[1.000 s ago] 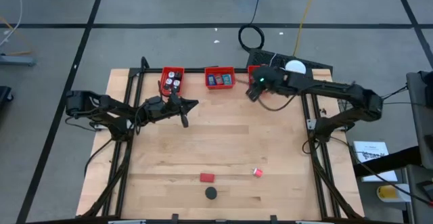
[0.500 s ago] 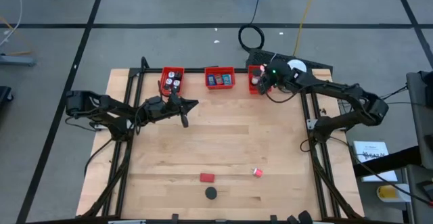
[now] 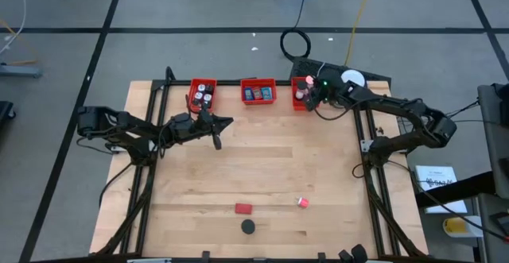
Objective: Pick & Place Office items
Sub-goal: Put the orange hour glass into the right red bin
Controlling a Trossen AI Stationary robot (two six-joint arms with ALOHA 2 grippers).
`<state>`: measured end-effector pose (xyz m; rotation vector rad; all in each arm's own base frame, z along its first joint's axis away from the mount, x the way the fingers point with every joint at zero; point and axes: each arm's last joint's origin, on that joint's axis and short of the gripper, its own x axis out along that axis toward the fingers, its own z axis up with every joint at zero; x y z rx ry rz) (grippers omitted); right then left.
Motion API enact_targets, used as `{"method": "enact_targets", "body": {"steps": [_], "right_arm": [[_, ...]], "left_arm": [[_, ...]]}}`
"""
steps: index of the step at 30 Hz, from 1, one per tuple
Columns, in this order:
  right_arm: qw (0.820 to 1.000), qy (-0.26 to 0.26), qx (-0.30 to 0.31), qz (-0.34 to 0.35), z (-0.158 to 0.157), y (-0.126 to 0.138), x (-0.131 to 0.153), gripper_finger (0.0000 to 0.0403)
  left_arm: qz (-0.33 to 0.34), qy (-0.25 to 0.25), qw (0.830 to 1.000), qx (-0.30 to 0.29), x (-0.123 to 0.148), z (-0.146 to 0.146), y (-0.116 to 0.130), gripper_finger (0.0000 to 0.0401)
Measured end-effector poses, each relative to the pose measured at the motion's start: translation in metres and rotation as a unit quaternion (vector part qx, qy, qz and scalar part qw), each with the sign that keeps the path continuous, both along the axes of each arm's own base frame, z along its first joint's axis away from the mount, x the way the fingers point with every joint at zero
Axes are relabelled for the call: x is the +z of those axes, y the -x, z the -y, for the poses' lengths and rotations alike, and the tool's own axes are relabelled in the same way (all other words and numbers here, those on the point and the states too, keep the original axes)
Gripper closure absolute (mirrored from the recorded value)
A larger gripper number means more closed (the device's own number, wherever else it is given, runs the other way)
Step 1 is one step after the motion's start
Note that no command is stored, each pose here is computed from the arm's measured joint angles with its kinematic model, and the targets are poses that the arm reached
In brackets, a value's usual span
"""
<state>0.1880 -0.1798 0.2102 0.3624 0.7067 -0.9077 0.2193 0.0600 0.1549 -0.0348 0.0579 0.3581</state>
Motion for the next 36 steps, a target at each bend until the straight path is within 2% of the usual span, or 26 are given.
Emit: {"method": "enact_targets", "body": {"steps": [9,15,36], "right_arm": [[1.000,0.007,0.009,-0.005,0.001,-0.001,-0.001,0.0173],[1.000,-0.006,0.012,-0.023,0.005,-0.005,-0.013,0.0175],[0.999,0.027,0.005,-0.043,0.009,-0.007,-0.014,0.0160]], "left_arm": [[0.000,0.000,1.000,0.000,0.000,0.000,0.000,0.0375],[0.000,0.000,1.000,0.000,0.000,0.000,0.000,0.0375],[0.000,0.000,1.000,0.000,0.000,0.000,0.000,0.0375]]}}
